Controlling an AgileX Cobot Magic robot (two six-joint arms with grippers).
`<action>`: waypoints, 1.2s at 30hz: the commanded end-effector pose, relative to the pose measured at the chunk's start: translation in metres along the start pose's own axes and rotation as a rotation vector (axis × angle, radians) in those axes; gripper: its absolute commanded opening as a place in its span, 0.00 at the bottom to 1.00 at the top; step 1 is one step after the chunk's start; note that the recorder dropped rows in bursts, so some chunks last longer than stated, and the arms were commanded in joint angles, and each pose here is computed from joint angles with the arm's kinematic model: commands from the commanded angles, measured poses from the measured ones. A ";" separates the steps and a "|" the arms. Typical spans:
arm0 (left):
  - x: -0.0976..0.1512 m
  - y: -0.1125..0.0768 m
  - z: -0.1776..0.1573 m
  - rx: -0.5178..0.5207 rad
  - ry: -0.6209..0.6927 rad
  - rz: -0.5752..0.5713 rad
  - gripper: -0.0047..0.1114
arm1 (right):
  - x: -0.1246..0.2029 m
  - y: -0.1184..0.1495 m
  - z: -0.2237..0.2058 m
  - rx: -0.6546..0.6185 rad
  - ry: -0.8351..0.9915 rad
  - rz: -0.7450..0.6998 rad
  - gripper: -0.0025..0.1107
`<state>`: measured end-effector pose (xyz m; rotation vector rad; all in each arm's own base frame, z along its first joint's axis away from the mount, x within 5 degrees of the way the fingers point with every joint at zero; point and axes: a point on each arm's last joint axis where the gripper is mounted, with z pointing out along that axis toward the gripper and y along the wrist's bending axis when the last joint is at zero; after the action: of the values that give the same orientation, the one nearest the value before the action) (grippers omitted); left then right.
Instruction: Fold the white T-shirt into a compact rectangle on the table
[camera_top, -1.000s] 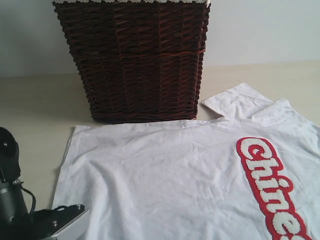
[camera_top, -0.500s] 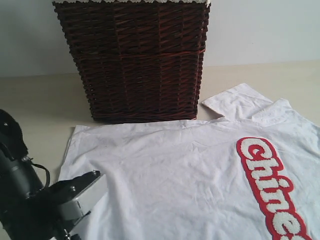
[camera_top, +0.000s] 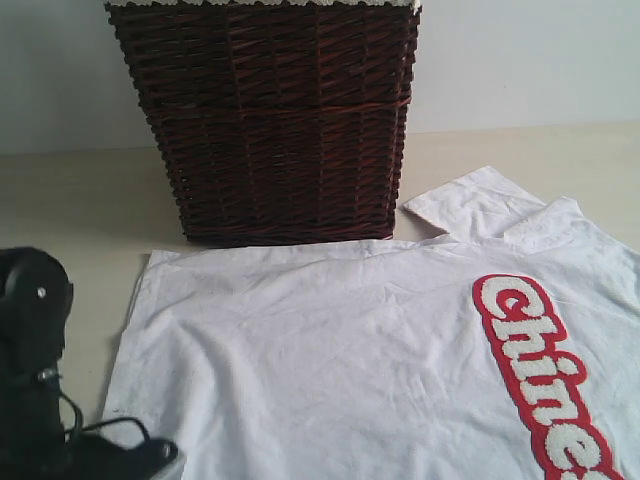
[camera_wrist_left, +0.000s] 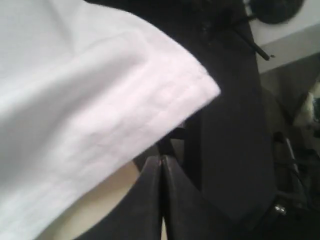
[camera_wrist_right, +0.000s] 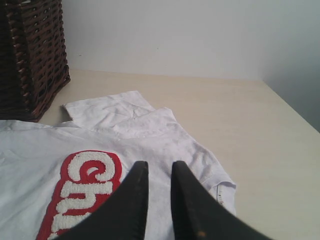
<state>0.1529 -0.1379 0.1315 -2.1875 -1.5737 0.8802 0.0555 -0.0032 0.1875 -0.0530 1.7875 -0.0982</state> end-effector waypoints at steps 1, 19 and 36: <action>-0.007 0.007 -0.037 -0.149 -0.236 -0.067 0.04 | 0.000 0.000 0.000 0.003 -0.010 -0.007 0.18; 0.001 -0.006 0.013 0.069 -0.158 -0.191 0.04 | 0.000 0.000 0.000 0.003 -0.010 -0.007 0.18; 0.036 0.054 -0.043 -0.673 -0.125 -0.343 0.86 | 0.000 0.000 0.000 0.003 -0.010 -0.007 0.18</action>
<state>0.2262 -0.1226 0.1240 -2.1667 -2.4733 0.4874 0.0555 -0.0032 0.1875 -0.0530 1.7875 -0.0982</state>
